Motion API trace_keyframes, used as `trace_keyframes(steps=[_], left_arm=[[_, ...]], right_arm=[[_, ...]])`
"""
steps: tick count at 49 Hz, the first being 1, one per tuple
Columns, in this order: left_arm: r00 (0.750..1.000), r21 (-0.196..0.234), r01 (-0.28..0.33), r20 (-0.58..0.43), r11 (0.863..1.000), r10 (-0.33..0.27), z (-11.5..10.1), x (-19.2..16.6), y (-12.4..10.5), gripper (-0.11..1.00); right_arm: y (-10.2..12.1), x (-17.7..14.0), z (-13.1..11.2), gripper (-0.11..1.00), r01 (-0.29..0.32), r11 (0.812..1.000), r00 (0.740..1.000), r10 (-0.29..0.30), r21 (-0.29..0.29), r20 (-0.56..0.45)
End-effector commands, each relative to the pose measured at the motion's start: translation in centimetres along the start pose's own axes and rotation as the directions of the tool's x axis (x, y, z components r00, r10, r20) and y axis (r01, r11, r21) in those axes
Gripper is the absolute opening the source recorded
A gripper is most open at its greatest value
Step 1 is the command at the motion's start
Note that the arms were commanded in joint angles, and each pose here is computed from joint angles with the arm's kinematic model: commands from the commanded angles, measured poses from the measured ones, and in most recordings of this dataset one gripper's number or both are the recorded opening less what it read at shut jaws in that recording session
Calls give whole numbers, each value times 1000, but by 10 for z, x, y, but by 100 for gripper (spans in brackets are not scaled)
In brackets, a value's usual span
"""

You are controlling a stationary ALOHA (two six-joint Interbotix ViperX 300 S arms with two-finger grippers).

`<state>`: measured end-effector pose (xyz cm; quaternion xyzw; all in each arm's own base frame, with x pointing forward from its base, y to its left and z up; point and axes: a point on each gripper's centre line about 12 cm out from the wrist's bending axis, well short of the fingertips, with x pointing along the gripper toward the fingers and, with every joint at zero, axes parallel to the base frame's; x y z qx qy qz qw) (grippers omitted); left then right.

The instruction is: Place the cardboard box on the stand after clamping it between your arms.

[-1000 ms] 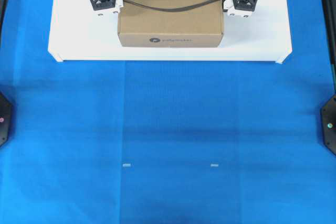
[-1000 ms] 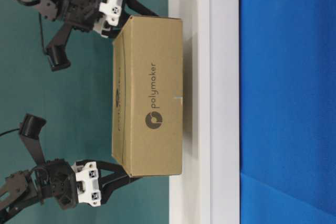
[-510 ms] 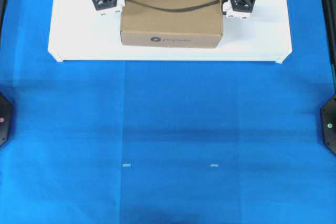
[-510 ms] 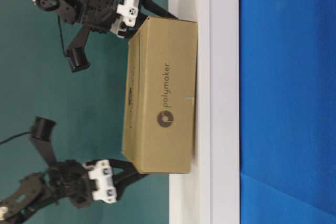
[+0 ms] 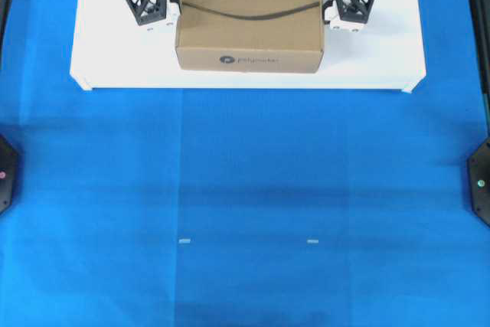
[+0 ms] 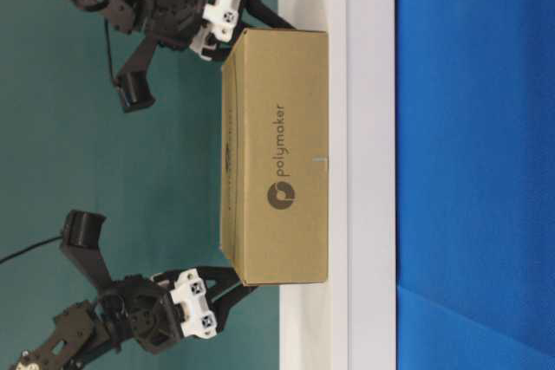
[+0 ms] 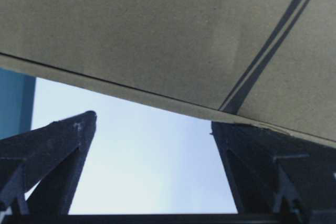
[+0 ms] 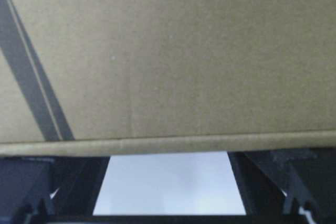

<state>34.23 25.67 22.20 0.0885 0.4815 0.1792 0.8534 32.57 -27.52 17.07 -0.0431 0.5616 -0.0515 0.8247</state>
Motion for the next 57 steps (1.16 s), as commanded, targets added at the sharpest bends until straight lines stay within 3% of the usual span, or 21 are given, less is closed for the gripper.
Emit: trace_keyframes(steps=[1, 9, 19, 30, 36, 47, 57], left_arm=[[998, -39, -14, 61, 999, 16, 7, -4, -2, 85], [999, -73, -12, 39, 997, 15, -9, -9, -3, 85], [998, -75, -20, 51, 997, 24, -19, -28, -7, 85], [995, -116, -65, 72, 991, 73, -38, -50, 4, 85], [990, -122, -79, 105, 989, 92, -42, -65, 1, 85], [970, -148, -120, 191, 982, 148, -53, -101, -4, 85], [926, -160, -131, 333, 978, 178, -54, -132, -23, 85]], right_arm=[[0, -8, 10, 99, 46, 999, 996, -46, 1, 70], [-3, -8, -1, 99, 74, 997, 994, -75, 11, 76], [-2, -17, -17, 99, 82, 996, 994, -85, 38, 70], [-4, -43, -28, 99, 112, 990, 988, -120, 91, 99], [6, -60, -32, 99, 111, 987, 986, -124, 118, 115], [29, -103, -38, 99, 131, 962, 961, -183, 238, 209], [61, -130, -43, 99, 150, 946, 919, -241, 289, 312]])
